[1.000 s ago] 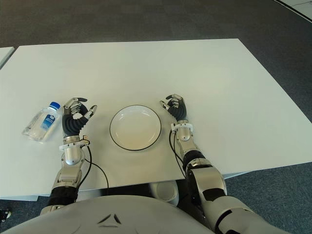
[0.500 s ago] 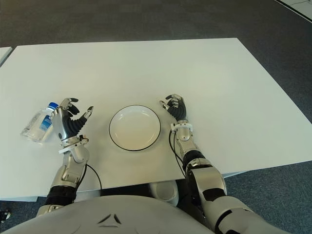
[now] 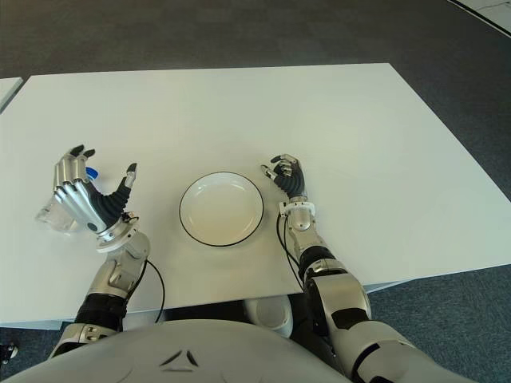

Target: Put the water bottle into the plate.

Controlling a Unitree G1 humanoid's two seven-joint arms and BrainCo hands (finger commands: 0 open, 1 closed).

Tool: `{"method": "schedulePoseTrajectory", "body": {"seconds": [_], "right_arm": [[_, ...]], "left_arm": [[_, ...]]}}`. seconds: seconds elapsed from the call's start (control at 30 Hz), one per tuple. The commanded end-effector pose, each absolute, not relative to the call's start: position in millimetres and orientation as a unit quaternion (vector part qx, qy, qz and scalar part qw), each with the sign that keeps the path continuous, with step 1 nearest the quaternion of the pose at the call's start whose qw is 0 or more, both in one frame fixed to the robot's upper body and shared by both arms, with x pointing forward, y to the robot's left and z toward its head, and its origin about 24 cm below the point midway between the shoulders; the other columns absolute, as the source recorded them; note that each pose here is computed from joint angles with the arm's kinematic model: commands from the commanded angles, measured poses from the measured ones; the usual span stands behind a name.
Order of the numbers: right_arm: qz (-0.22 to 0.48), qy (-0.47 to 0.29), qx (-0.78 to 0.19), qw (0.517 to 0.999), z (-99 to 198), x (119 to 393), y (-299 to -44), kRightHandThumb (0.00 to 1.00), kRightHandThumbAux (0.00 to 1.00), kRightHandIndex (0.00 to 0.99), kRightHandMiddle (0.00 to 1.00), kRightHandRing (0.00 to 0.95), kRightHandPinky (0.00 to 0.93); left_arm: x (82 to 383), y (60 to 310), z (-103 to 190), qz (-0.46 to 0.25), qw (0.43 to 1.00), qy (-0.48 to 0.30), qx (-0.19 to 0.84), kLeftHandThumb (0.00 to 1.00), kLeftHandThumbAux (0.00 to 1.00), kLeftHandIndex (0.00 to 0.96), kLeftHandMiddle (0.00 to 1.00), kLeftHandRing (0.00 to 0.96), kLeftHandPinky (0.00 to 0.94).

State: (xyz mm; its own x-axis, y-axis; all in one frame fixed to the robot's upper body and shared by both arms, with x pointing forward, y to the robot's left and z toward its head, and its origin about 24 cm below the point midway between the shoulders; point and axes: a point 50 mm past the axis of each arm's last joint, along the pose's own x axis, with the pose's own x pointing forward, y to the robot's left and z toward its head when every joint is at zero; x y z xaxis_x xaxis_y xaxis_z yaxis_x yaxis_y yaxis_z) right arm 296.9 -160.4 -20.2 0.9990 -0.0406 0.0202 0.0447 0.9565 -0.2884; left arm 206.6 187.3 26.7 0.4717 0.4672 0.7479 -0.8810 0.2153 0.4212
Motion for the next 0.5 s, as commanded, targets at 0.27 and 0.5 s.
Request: {"method": "schedulePoseTrajectory", "body": {"seconds": [0.27,0.5], "right_arm": [[-0.024,0.027,-0.141,0.989,-33,289,-157,0.708,0.725,0.434,0.711,0.725,0.737],[-0.026,0.026,-0.137,0.99,-33,288,-156,0.708,0.725,0.434,0.717,0.728,0.738]], "left_arm": [[205,220,8,0.512,0.711,-0.054,0.479,0.205,0.48,0.001,0.001,0.001,0.0],[209,242,4,0.536,0.679,-0.003,0.501,0.275,0.335,0.0,0.0,0.0,0.0]]}}
